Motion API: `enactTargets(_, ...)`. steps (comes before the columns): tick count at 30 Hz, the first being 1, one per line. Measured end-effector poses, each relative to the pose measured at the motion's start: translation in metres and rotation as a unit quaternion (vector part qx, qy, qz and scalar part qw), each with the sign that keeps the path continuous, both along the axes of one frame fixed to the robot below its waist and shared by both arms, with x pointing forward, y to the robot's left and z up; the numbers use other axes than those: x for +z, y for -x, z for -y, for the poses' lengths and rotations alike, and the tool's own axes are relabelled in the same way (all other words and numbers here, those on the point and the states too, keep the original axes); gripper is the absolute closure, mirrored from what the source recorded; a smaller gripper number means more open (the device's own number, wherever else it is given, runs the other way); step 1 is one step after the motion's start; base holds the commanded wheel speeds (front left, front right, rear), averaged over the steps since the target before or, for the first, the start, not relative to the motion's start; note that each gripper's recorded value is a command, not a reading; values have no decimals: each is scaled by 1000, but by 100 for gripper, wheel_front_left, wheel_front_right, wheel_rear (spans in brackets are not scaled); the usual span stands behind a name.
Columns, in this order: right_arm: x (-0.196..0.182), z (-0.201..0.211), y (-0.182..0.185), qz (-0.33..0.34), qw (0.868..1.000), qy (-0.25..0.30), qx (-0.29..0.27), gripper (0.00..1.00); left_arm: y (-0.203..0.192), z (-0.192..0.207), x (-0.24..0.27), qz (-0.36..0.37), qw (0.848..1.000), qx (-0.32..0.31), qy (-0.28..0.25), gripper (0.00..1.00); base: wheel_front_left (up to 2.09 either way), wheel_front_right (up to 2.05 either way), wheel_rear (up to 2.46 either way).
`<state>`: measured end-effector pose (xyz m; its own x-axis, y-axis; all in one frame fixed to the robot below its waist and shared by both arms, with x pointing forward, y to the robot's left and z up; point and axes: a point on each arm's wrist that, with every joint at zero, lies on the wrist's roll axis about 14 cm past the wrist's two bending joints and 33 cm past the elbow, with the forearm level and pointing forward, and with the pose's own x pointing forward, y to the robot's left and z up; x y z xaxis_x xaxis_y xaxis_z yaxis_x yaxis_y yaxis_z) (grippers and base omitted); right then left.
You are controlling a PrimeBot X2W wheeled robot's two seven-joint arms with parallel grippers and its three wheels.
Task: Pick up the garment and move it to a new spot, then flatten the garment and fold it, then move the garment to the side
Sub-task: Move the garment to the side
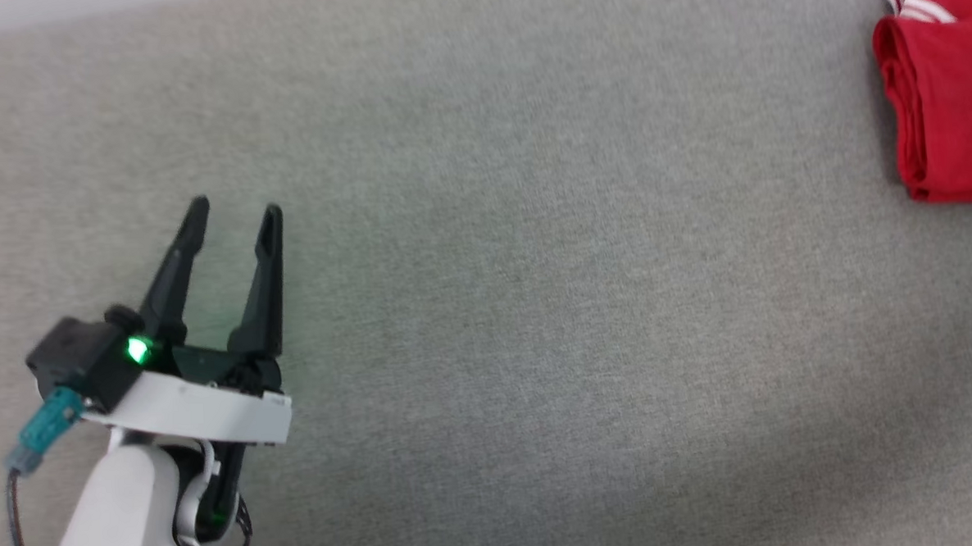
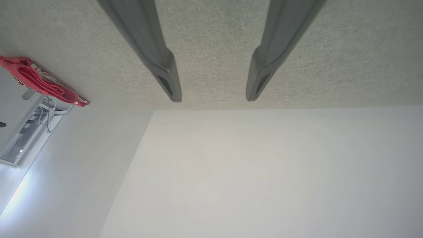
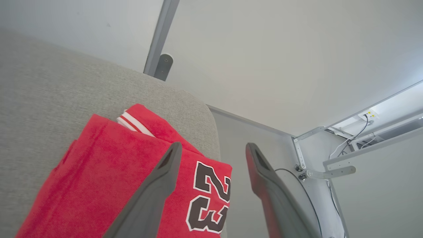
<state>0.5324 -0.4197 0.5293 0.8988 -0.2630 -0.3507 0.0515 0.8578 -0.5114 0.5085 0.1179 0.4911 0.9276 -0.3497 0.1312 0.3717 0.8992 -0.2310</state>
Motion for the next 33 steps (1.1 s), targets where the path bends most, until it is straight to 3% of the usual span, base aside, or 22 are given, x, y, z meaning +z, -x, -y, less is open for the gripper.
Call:
enactTargets(13, 30, -70, 11, 113, 987, -82, 78, 0, 51, -40, 29, 9, 998, 57, -8, 0, 0, 0, 0)
enactTargets(33, 13, -133, 77, 183, 959, -183, 118, 0, 151, -129, 50, 25, 982, 186, -26, 0, 0, 0, 0)
